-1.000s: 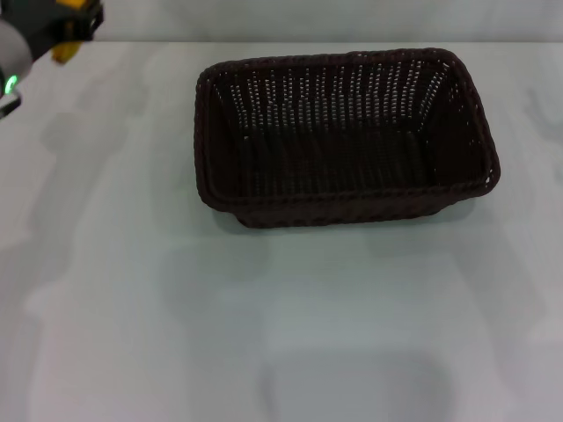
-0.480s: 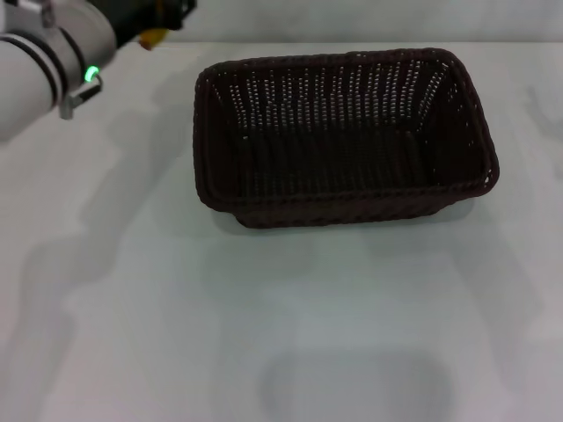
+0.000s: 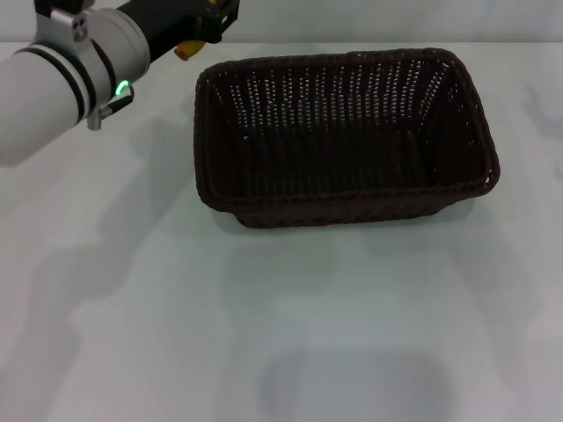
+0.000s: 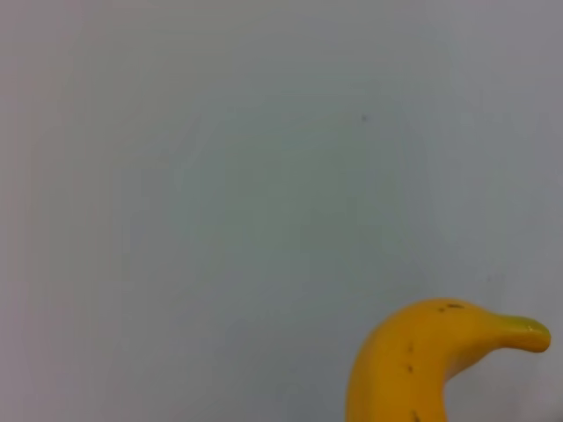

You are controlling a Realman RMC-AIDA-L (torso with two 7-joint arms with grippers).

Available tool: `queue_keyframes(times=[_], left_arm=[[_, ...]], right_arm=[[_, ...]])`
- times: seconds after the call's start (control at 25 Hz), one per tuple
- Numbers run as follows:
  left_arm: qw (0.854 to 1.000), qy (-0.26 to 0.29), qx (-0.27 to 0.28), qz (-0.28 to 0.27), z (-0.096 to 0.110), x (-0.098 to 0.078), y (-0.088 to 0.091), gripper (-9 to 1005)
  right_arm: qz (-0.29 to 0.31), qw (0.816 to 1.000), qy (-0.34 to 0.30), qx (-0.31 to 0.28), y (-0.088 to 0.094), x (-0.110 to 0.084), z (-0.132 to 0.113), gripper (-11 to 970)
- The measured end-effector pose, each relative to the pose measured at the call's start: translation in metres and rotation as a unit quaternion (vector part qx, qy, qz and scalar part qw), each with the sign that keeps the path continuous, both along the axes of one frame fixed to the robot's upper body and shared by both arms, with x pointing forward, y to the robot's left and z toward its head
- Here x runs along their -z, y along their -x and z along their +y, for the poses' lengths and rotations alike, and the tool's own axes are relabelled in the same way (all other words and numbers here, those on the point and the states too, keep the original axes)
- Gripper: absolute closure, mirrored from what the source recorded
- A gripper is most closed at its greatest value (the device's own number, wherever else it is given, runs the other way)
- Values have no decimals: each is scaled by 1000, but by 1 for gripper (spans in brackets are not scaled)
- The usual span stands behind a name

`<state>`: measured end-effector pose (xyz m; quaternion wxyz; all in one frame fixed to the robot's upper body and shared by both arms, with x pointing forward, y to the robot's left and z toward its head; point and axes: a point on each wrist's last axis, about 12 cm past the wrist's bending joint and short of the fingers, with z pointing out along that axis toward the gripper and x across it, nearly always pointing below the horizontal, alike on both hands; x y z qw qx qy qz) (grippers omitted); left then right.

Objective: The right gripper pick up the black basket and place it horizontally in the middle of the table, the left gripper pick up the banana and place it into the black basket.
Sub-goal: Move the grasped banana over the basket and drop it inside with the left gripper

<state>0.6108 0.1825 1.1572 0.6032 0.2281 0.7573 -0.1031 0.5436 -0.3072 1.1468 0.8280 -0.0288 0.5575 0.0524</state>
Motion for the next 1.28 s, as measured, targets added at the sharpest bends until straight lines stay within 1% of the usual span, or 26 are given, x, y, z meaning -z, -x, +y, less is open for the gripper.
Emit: queue_keyframes(times=[0.28, 1.0, 1.28], left_arm=[[1000, 4, 8, 12, -2, 5, 7, 406], [997, -3, 63, 33, -34, 16, 21, 377], [997, 7, 69, 44, -36, 16, 23, 366]], right_arm=[[1, 1000, 0, 0, 0, 0, 0, 133], [-1, 1000, 0, -4, -3, -1, 3, 133], [-3, 1000, 0, -5, -4, -2, 3, 132]])
